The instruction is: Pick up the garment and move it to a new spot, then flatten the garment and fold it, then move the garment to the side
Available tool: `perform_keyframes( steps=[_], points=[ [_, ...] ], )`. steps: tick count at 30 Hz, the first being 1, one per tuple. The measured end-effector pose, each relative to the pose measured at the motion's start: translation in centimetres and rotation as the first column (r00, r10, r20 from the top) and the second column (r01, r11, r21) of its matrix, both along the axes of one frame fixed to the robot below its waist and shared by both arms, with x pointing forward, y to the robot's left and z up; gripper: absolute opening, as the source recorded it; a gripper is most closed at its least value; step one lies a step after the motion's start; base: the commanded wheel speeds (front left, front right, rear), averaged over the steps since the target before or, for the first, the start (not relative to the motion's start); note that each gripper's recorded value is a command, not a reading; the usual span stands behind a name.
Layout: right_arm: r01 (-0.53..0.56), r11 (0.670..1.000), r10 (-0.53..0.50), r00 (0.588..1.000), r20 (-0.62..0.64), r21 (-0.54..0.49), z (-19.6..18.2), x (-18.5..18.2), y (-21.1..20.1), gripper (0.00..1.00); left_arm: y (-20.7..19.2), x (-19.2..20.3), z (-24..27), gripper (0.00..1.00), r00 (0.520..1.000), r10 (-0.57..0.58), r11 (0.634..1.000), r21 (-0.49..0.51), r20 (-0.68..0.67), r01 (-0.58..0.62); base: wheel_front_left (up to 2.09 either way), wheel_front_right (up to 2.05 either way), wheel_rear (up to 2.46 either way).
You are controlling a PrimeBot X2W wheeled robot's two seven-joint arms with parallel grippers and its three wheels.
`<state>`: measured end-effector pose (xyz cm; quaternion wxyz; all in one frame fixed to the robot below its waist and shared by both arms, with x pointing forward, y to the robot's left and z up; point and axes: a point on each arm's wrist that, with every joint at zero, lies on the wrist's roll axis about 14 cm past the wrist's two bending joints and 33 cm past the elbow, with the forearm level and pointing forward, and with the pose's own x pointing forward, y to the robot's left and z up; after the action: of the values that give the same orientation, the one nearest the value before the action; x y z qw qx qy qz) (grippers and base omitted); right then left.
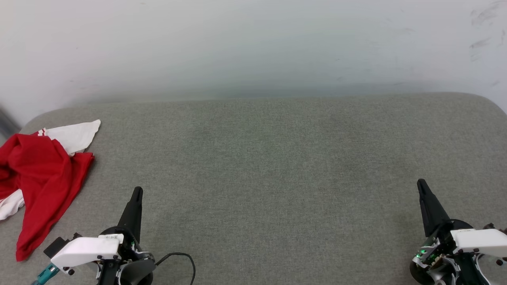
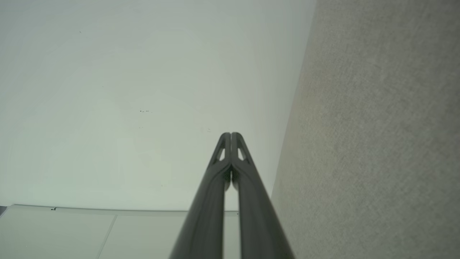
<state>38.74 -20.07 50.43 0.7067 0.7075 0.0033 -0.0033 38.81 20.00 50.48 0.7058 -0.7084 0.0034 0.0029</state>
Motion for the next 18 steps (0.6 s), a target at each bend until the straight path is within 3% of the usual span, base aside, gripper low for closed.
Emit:
perform_keyframes(
  steps=[18],
  points=[
    [0.0, 1.0, 0.0, 1.0, 0.0, 0.0, 0.0, 0.0, 0.0, 0.0, -0.01, 0.0, 0.0, 0.0, 1.0, 0.0, 1.0, 0.0, 0.0, 0.0, 0.0, 0.0, 0.0]
  ],
)
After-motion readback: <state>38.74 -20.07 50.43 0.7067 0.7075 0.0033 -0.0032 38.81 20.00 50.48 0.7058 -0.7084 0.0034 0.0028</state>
